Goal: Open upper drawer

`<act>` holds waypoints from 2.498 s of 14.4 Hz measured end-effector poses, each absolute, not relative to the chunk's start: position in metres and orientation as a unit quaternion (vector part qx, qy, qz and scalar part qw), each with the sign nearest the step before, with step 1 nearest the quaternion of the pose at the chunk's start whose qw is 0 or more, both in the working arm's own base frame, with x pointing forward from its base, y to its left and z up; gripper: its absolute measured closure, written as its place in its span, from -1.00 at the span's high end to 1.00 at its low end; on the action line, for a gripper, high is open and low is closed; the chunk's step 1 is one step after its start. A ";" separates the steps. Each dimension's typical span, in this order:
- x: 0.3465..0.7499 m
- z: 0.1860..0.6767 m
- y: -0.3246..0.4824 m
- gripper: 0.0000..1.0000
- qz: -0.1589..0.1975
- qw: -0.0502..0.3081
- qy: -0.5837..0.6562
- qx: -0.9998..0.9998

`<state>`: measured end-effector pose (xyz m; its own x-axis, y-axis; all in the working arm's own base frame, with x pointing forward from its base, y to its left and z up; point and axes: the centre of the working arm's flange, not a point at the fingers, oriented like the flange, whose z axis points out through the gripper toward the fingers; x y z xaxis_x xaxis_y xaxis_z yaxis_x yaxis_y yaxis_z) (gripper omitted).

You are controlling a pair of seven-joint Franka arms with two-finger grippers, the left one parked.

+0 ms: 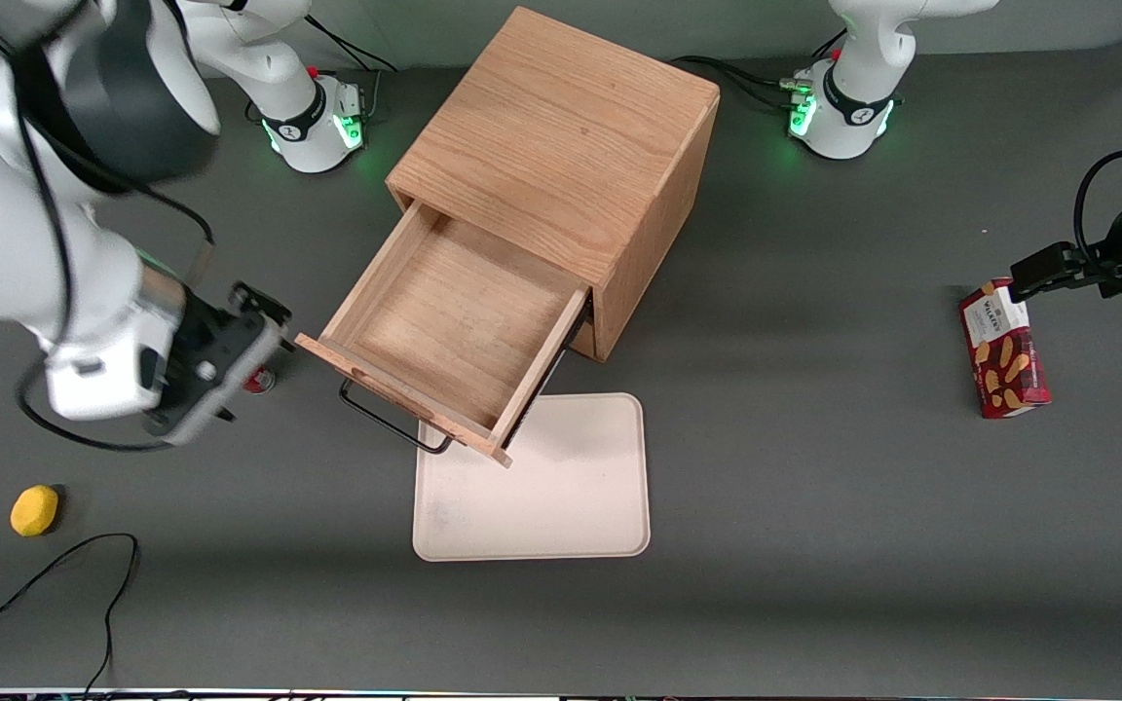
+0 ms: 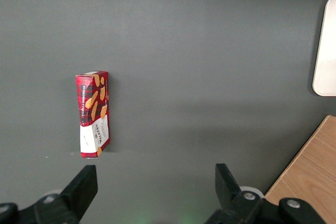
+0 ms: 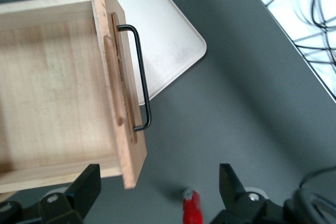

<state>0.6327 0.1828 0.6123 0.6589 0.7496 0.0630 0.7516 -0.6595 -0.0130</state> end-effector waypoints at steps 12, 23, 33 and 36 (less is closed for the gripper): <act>0.560 0.695 0.037 1.00 -0.058 0.023 -0.121 -0.991; 0.543 0.673 -0.025 1.00 -0.046 0.014 -0.064 -0.997; 0.567 0.636 -0.042 1.00 -0.040 0.013 0.015 -0.999; 0.572 0.632 -0.052 1.00 -0.048 0.010 0.000 -0.999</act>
